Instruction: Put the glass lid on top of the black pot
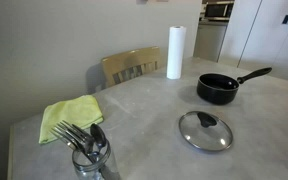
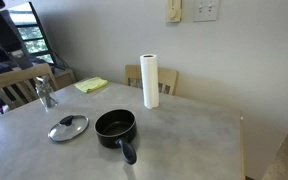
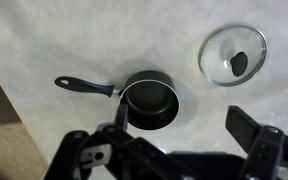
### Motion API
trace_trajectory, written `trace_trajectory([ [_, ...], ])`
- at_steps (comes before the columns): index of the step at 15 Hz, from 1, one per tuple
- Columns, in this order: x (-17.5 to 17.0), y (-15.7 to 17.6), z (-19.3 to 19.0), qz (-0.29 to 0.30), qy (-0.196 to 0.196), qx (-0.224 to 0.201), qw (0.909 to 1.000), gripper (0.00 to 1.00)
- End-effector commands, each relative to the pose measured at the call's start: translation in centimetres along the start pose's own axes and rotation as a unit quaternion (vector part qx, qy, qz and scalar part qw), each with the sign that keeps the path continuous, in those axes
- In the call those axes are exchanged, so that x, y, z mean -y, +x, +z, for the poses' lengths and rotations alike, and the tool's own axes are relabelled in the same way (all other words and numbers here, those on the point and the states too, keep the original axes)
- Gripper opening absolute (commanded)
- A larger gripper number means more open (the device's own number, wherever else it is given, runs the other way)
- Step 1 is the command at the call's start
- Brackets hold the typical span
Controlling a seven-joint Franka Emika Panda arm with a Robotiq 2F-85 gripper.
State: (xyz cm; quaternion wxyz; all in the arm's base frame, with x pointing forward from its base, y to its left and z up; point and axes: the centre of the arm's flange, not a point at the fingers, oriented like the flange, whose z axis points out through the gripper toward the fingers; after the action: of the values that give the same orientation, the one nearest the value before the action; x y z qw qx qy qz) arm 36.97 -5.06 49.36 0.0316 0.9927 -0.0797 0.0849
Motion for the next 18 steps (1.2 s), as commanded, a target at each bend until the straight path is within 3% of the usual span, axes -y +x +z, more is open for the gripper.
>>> trace_trajectory([
  [1, 0.0, 0.0, 0.0, 0.0, 0.0, 0.0, 1.0, 1.0],
  [9, 6.7, -0.1, 6.7, 0.018, 0.073, 0.006, 0.9972, 1.0],
  [15, 15.1, -2.3, 13.4, -0.013, 0.068, 0.01, 0.9976, 1.0],
  [18, 15.3, -3.0, 12.4, -0.015, 0.063, 0.008, 0.9979, 1.0],
])
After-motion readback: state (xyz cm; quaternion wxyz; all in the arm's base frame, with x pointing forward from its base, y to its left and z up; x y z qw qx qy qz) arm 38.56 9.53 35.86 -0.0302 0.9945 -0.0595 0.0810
